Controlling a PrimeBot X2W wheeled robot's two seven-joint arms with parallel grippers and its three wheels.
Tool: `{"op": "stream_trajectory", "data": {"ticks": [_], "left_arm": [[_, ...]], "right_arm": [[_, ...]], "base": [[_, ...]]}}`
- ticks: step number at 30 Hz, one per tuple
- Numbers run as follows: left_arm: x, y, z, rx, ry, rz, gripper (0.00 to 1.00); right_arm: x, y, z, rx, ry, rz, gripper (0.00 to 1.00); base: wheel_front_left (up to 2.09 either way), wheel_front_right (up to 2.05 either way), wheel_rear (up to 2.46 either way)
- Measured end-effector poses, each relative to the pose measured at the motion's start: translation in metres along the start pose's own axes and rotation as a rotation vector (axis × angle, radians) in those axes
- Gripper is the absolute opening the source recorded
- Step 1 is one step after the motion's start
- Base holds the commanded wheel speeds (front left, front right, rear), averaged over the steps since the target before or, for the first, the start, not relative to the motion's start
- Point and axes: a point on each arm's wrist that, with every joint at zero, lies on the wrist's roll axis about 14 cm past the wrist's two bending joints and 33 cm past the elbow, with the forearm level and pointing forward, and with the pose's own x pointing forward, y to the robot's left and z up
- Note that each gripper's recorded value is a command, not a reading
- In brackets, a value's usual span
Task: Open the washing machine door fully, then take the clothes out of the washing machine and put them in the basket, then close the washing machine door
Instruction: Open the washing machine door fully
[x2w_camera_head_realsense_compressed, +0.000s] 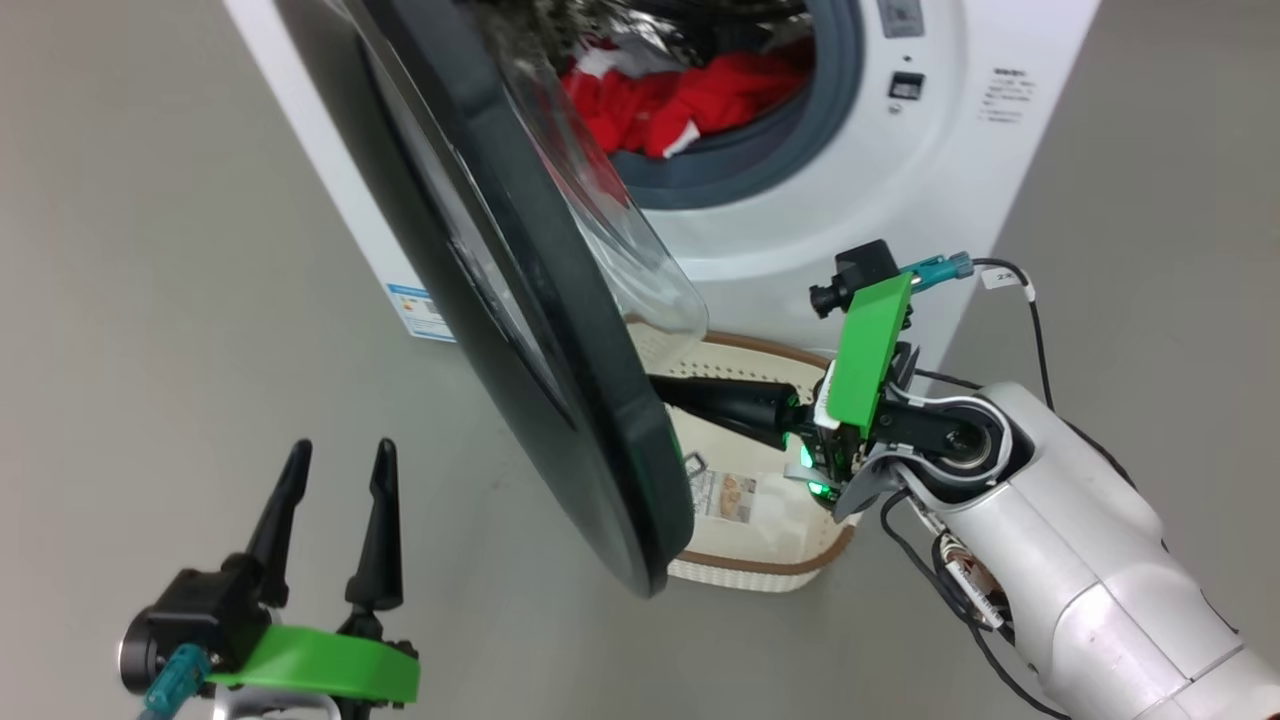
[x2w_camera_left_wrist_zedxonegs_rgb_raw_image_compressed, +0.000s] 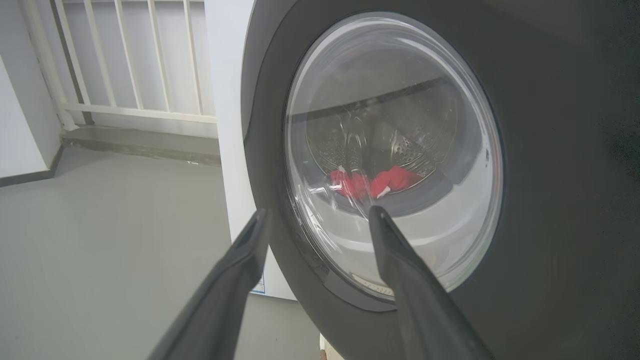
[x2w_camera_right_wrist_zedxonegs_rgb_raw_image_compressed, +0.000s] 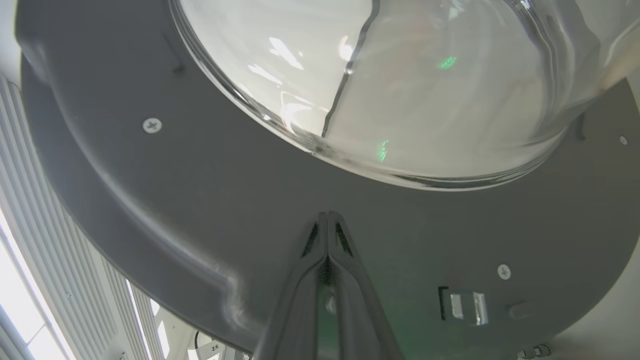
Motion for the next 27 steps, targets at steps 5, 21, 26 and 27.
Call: {"op": "stream_trajectory", "data": {"ticks": [5,21,26,27], "left_arm": [[-0.015,0.016,0.005,0.002,-0.009,0.044,1.0],[-0.051,0.053,0.028,-0.013,-0.069,0.159,1.0],[-0.057,0.062,0.034,-0.014,-0.086,0.19,1.0],[-0.058,0.063,0.036,-0.017,-0.091,0.195,1.0]], "right_arm": [[0.017,0.008,-0.019,-0.009,0.057,0.011,0.0],[0.065,0.014,-0.077,-0.014,0.236,0.001,0.0],[0.073,0.013,-0.097,-0.028,0.303,-0.01,0.0],[0.074,0.013,-0.101,-0.021,0.314,-0.008,0.0]], "base": [[0.0,0.0,0.0],[0.0,0.0,0.0],[0.0,0.0,0.0],[0.0,0.0,0.0]]}}
